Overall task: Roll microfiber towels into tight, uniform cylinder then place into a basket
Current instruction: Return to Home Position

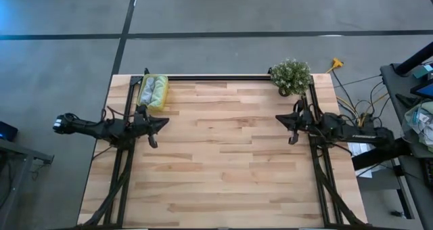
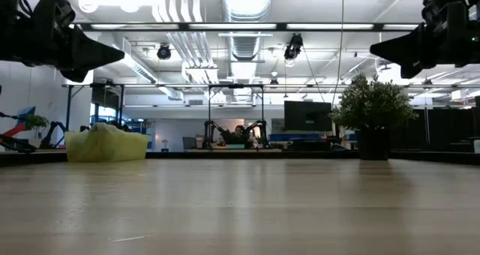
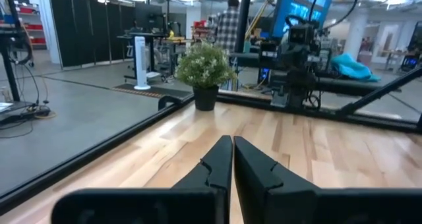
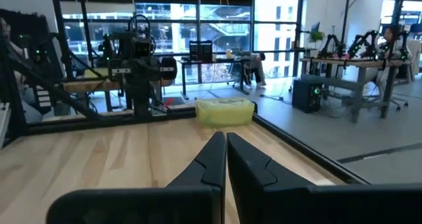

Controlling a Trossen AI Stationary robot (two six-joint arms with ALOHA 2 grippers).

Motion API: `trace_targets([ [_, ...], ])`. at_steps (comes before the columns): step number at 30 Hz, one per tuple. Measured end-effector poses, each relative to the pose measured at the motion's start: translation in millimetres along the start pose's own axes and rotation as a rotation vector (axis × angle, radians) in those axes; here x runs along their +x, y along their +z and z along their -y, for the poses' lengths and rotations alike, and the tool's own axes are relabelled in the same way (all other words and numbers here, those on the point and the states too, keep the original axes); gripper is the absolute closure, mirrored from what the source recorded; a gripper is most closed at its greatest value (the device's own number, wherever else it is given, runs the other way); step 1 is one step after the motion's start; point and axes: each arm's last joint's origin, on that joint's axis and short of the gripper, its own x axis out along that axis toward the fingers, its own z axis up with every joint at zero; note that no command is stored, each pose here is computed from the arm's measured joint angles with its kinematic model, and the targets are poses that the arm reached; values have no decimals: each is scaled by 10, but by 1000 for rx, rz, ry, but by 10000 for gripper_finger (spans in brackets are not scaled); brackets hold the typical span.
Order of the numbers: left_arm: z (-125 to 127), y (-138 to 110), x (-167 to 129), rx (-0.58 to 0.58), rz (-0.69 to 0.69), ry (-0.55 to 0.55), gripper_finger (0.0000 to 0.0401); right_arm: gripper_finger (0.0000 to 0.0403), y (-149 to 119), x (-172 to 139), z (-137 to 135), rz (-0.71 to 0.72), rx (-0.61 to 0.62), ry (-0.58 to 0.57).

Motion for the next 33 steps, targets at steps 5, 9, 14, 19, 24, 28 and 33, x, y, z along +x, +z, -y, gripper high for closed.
trace_targets([
  [5,9,-35,13,15,-27,-6,401,394,-6,-3,-2,-9,-9,2],
  [9,13,-38,17,18,-30,-9,401,394,-11,-4,-3,-14,-14,4],
  [14,13,-34,14,15,-28,-13,401,394,-12,-6,-11,-15,-13,12],
  [19,14,-37,16,18,-30,-13,401,394,-32,-11,-35,-34,-27,36],
  [24,16,-45,21,23,-39,-12,401,394,-49,-10,-21,-53,-38,-17],
  [28,16,-43,21,22,-37,-12,401,394,-50,-10,-22,-54,-21,-16],
  [33,16,-40,21,20,-34,-13,401,394,-51,-10,-22,-54,2,-14],
])
